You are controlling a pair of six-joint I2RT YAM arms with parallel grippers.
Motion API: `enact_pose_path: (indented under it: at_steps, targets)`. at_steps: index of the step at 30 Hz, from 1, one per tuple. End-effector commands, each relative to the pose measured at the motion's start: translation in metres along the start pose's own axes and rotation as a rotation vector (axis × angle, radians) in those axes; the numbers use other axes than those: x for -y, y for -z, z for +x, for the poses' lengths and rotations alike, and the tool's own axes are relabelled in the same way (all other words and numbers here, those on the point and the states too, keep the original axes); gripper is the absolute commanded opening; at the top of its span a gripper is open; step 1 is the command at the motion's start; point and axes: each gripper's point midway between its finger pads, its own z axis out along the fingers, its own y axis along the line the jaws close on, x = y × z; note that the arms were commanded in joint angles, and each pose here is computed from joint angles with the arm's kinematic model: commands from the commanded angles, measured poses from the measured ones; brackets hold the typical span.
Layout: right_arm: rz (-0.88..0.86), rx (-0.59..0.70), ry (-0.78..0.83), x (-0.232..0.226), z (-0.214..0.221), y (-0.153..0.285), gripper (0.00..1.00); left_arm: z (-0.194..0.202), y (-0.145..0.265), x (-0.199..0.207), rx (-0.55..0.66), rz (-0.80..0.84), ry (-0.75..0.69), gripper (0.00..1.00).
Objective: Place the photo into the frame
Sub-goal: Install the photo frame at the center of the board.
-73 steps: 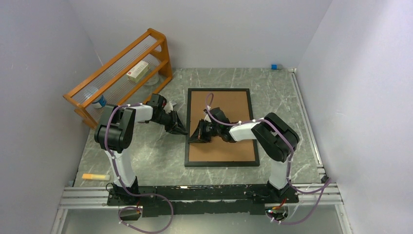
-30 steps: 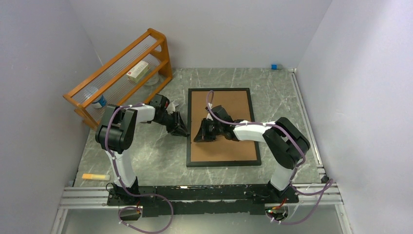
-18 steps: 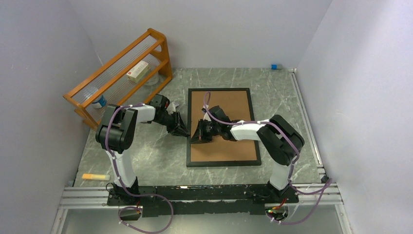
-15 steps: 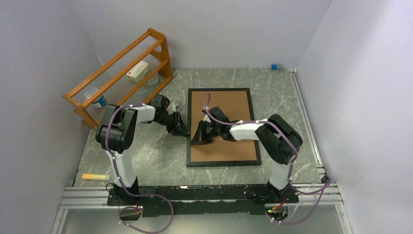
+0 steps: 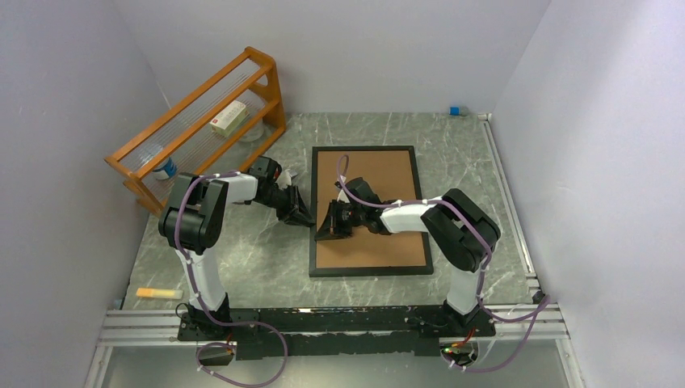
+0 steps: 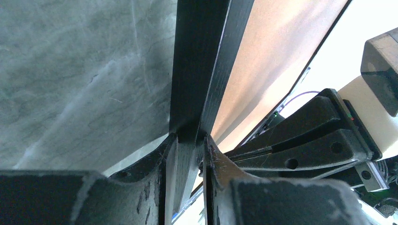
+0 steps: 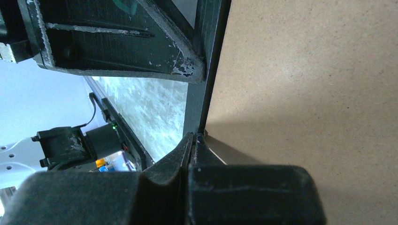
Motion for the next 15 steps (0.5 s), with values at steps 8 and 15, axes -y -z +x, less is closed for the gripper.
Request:
enact_pose_path:
  at_steps: [8, 15]
  targets:
    - [-0.048, 0.053, 0.044, -0.012, -0.012, -0.001, 0.0, 0.03, -0.019, -0.082, -0.06, -0.308, 0.058, 0.17]
    - [0.035, 0.06, -0.004, 0.007, -0.012, -0.005, 0.0, 0.03, -0.019, -0.082, -0.06, -0.306, 0.058, 0.16]
